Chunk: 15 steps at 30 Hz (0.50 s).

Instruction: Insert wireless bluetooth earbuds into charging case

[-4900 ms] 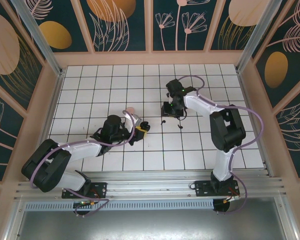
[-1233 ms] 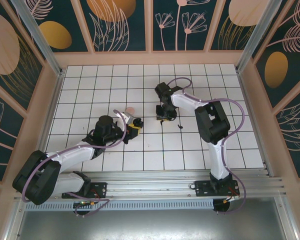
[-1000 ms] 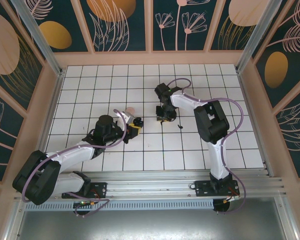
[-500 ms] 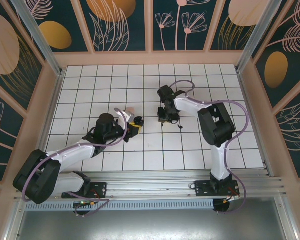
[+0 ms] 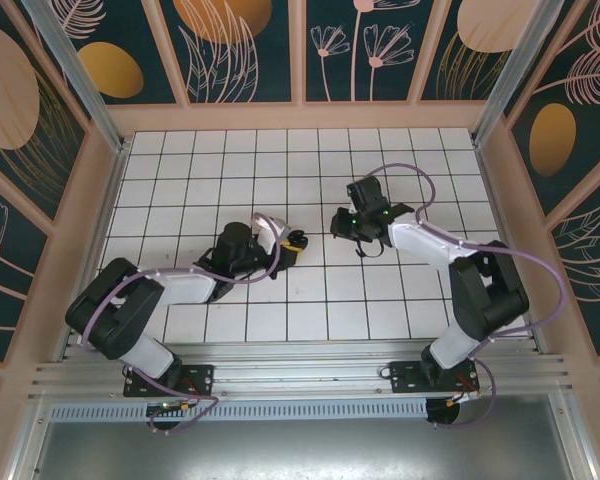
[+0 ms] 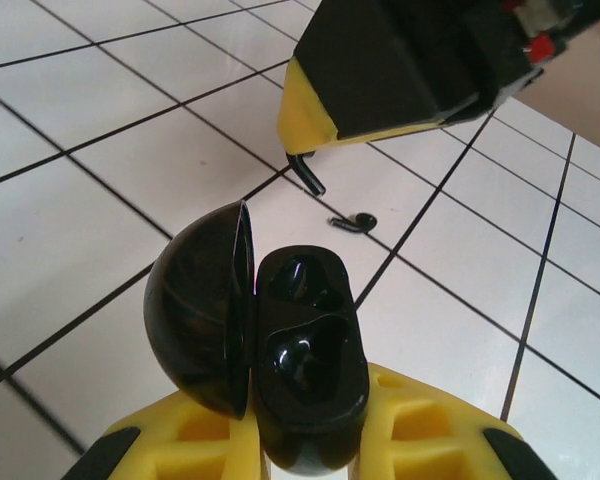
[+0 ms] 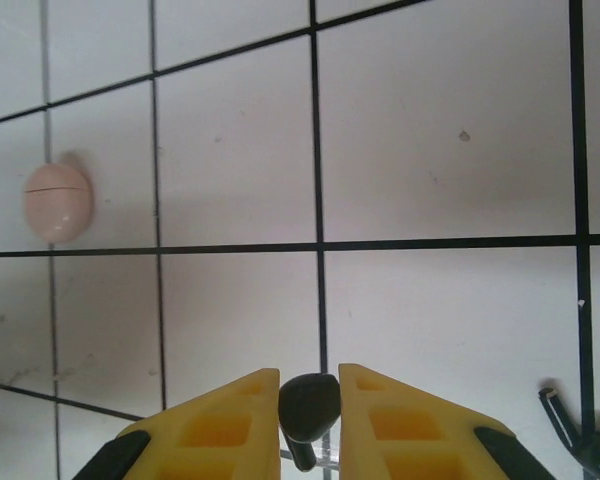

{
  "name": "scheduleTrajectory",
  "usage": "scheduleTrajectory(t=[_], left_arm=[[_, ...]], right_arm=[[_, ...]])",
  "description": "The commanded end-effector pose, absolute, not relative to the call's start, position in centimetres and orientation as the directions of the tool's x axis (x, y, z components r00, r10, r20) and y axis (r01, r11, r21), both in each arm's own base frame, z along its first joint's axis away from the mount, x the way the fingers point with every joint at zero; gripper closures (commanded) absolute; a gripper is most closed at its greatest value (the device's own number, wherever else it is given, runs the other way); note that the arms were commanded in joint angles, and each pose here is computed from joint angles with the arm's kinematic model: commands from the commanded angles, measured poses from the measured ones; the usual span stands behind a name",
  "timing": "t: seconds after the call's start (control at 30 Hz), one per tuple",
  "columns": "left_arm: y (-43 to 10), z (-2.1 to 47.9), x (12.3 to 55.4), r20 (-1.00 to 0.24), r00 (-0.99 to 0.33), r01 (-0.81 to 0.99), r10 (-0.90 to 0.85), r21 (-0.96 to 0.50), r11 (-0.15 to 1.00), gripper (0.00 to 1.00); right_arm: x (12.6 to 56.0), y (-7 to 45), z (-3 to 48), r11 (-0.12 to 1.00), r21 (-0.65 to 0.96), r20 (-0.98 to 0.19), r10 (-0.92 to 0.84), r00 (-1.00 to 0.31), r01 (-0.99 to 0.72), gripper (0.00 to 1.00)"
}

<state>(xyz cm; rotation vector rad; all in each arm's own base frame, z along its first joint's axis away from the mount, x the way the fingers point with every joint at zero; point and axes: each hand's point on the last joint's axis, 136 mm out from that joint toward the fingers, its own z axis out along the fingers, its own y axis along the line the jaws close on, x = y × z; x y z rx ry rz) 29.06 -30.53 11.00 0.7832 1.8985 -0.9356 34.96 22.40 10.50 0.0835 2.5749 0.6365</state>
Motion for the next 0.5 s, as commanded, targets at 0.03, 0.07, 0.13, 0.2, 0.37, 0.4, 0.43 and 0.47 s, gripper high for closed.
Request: scheduleTrajectory(t=[0.03, 0.07, 0.13, 0.2, 0.37, 0.4, 0.43, 0.47], left_arm=[[-32.7, 13.4, 30.3, -0.928, -0.365, 0.828, 0.076, -0.286, 0.482, 0.93], [-32.9, 13.4, 30.3, -0.929, -0.362, 0.831, 0.072, -0.287, 0.477, 0.93], [-33.2, 13.5, 30.3, -0.933, -0.354, 0.838, 0.067, -0.284, 0.465, 0.93], [-33.4, 13.4, 30.2, -0.936, -0.346, 0.845, 0.067, -0.280, 0.456, 0.93], [-33.9, 13.9, 29.7, -0.956, -0.285, 0.877, 0.069, -0.231, 0.421, 0.93], [-34.0, 14.0, 29.6, -0.960, -0.270, 0.883, 0.071, -0.218, 0.415, 0.93], [-34.0, 14.2, 29.5, -0.964, -0.254, 0.890, 0.073, -0.204, 0.408, 0.93], [-34.1, 14.3, 29.5, -0.968, -0.239, 0.896, 0.075, -0.190, 0.402, 0.93]], right_arm=[[35.8, 22.9, 14.7, 0.839, 0.526, -0.564, 0.223, -0.795, -0.138, 0.82], [35.6, 22.8, 15.3, 0.832, 0.534, -0.581, 0.231, -0.781, -0.151, 0.82], [35.2, 22.7, 16.4, 0.814, 0.552, -0.609, 0.248, -0.753, -0.179, 0.82], [34.8, 22.8, 17.6, 0.783, 0.585, -0.627, 0.272, -0.730, -0.211, 0.82], [33.7, 24.3, 19.7, 0.709, 0.634, -0.653, 0.278, -0.705, -0.308, 0.82], [33.4, 24.6, 20.1, 0.704, 0.630, -0.666, 0.272, -0.694, -0.329, 0.82], [33.2, 24.6, 20.4, 0.702, 0.625, -0.677, 0.269, -0.685, -0.342, 0.82], [33.1, 24.6, 20.7, 0.701, 0.619, -0.689, 0.267, -0.674, -0.355, 0.82]])
